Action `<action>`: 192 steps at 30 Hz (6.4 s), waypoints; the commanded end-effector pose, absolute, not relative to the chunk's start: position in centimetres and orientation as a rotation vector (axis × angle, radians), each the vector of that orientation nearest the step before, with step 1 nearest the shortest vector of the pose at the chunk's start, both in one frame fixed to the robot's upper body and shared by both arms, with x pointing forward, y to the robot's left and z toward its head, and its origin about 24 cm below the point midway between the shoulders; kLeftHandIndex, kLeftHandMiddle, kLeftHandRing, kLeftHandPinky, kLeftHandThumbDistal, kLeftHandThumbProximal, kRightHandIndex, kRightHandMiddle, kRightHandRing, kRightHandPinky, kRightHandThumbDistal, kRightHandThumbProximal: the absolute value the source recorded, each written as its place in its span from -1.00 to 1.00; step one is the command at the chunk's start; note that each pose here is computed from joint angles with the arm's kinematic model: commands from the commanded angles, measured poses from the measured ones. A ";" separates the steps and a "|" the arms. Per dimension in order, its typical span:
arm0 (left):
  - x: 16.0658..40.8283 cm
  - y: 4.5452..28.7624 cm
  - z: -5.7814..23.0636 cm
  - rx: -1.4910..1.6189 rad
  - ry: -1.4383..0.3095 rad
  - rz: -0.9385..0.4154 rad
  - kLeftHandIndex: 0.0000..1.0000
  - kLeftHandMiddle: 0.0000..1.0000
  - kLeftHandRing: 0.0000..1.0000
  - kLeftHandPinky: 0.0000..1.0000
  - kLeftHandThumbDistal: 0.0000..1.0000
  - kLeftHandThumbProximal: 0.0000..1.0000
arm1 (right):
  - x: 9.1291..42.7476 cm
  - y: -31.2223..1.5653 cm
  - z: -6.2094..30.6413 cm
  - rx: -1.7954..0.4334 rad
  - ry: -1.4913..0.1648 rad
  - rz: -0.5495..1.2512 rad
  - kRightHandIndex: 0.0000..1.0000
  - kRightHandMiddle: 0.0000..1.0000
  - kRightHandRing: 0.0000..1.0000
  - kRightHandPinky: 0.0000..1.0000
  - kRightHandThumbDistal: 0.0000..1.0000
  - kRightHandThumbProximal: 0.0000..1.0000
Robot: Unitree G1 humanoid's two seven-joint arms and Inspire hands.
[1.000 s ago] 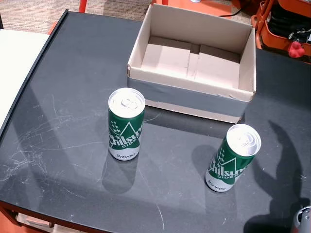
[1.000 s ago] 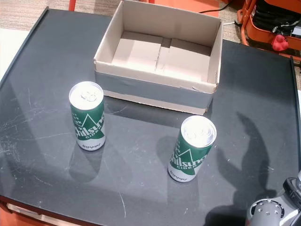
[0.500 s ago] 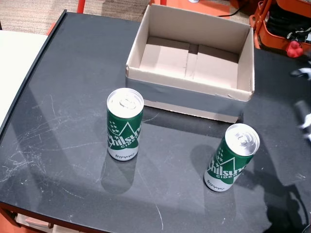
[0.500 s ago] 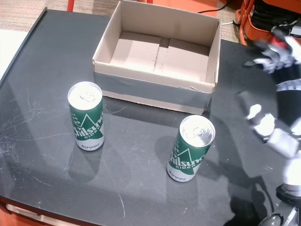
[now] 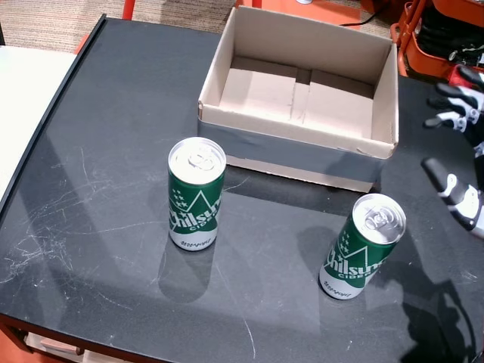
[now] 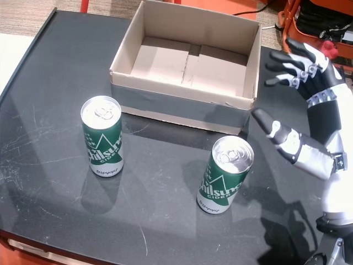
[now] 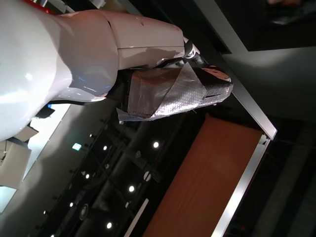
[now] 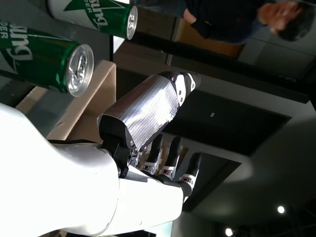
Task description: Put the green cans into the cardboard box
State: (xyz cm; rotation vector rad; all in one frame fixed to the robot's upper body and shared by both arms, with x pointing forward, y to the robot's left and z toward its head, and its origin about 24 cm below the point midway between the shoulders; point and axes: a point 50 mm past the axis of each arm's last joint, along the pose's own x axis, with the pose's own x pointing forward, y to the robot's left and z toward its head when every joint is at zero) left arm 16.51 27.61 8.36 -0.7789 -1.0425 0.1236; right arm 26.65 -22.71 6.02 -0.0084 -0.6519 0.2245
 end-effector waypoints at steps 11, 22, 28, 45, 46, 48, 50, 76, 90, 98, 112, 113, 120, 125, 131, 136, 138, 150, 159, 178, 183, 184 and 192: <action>16.2 27.1 7.9 -0.778 -1.041 0.155 0.89 0.91 1.00 1.00 -0.96 1.00 | 26.3 -22.9 5.8 -0.140 -0.598 0.209 0.21 0.39 0.41 0.58 1.00 0.81; 16.1 27.3 7.9 -0.774 -1.032 0.167 0.87 0.90 1.00 1.00 -1.00 1.00 | 26.4 -22.5 5.5 -0.149 -0.571 0.235 0.16 0.36 0.41 0.56 1.00 0.79; 16.2 27.5 7.7 -0.776 -1.040 0.145 0.89 0.93 1.00 1.00 -1.00 1.00 | 26.4 -22.5 5.6 -0.178 -0.562 0.255 0.16 0.38 0.42 0.59 1.00 0.86; 16.1 27.3 7.9 -0.787 -1.023 0.173 0.82 0.85 1.00 1.00 -0.97 1.00 | 26.8 -22.4 4.9 -0.102 -0.488 0.331 0.06 0.28 0.35 0.53 1.00 0.82; 16.1 27.4 7.9 -0.784 -1.023 0.171 0.82 0.85 1.00 1.00 -0.97 1.00 | 26.8 -22.3 4.8 -0.097 -0.487 0.333 0.06 0.28 0.35 0.53 1.00 0.82; 16.2 27.4 7.9 -0.794 -1.025 0.166 0.83 0.86 1.00 1.00 -0.97 1.00 | 27.0 -22.3 4.8 -0.085 -0.479 0.339 0.03 0.26 0.33 0.51 1.00 0.81; 16.2 27.4 7.9 -0.799 -1.025 0.161 0.83 0.86 1.00 1.00 -0.97 1.00 | 27.1 -22.3 4.7 -0.079 -0.470 0.343 0.02 0.26 0.34 0.51 1.00 0.83; 16.4 27.0 7.9 -0.791 -1.022 0.163 0.76 0.82 1.00 1.00 -0.97 1.00 | 28.1 -22.2 1.7 0.025 -0.272 0.430 -0.10 0.16 0.21 0.33 1.00 0.74; 16.3 26.7 7.9 -0.783 -1.011 0.182 0.74 0.81 0.99 1.00 -0.96 1.00 | 28.2 -21.2 1.1 -0.021 -0.214 0.497 -0.10 0.19 0.23 0.41 1.00 0.83; 16.3 26.7 8.0 -0.809 -1.005 0.175 0.70 0.78 1.00 1.00 -0.94 1.00 | 28.1 -21.0 0.9 -0.018 -0.204 0.500 -0.08 0.17 0.19 0.40 1.00 0.84; 16.0 27.0 8.1 -0.843 -1.005 0.153 0.67 0.71 0.92 1.00 -0.92 1.00 | 28.1 -21.2 0.9 -0.051 -0.192 0.522 -0.05 0.19 0.23 0.45 1.00 0.79; 16.0 27.0 8.1 -0.849 -1.005 0.153 0.66 0.70 0.91 1.00 -0.90 1.00 | 28.1 -21.2 0.8 -0.056 -0.182 0.524 -0.05 0.18 0.22 0.43 1.00 0.76; 15.6 26.9 8.5 -0.875 -1.010 0.136 0.65 0.65 0.86 1.00 -0.88 1.00 | 28.5 -20.8 -0.2 -0.060 -0.070 0.551 -0.08 0.15 0.19 0.34 1.00 0.68; 15.4 26.9 8.6 -0.895 -1.005 0.143 0.62 0.61 0.82 1.00 -0.79 1.00 | 28.5 -20.5 -0.7 -0.061 -0.024 0.572 -0.10 0.12 0.16 0.32 1.00 0.65; 15.3 26.8 8.8 -0.910 -1.002 0.142 0.62 0.61 0.83 1.00 -0.81 1.00 | 28.4 -20.5 -1.1 -0.058 0.000 0.570 -0.12 0.11 0.15 0.30 1.00 0.62; 15.3 26.8 8.8 -0.905 -1.001 0.139 0.63 0.62 0.84 1.00 -0.84 1.00 | 28.4 -20.4 -1.4 -0.045 0.016 0.565 -0.13 0.09 0.14 0.27 1.00 0.59; 15.3 26.8 8.9 -0.909 -1.000 0.138 0.63 0.61 0.84 1.00 -0.83 1.00 | 28.4 -20.3 -1.5 -0.043 0.027 0.559 -0.15 0.08 0.13 0.25 1.00 0.57; 15.0 27.1 9.1 -0.925 -0.996 0.145 0.59 0.58 0.79 1.00 -0.80 1.00 | 28.2 -19.8 -2.7 -0.021 0.116 0.531 -0.22 -0.02 0.04 0.12 1.00 0.50; 15.1 27.2 9.1 -0.936 -0.995 0.132 0.60 0.58 0.79 1.00 -0.83 0.87 | 28.2 -18.9 -3.4 0.067 0.110 0.387 -0.98 -0.96 -0.89 -0.71 -0.27 0.20; 15.9 26.6 8.3 -0.932 -0.976 0.136 0.55 0.56 0.83 1.00 -0.88 1.00 | 29.7 -17.8 -0.2 -0.057 -0.151 0.244 -1.00 -1.00 -1.00 -0.99 0.79 0.63; 16.5 26.1 8.0 -0.903 -0.966 0.141 0.54 0.56 0.84 1.00 -0.95 1.00 | 31.5 -17.8 4.3 -0.140 -0.401 0.266 -1.00 -1.00 -1.00 -0.88 0.76 0.79; 16.6 25.9 7.9 -0.901 -0.963 0.148 0.54 0.55 0.83 1.00 -0.97 1.00 | 32.0 -17.9 5.6 -0.169 -0.462 0.262 -1.00 -1.00 -1.00 -0.85 0.71 0.85; 17.6 25.1 7.3 -0.893 -0.958 0.171 0.53 0.54 0.84 0.97 -0.98 1.00 | 33.9 -17.7 12.4 -0.266 -0.775 0.245 -1.00 -1.00 -0.98 -0.77 0.62 0.99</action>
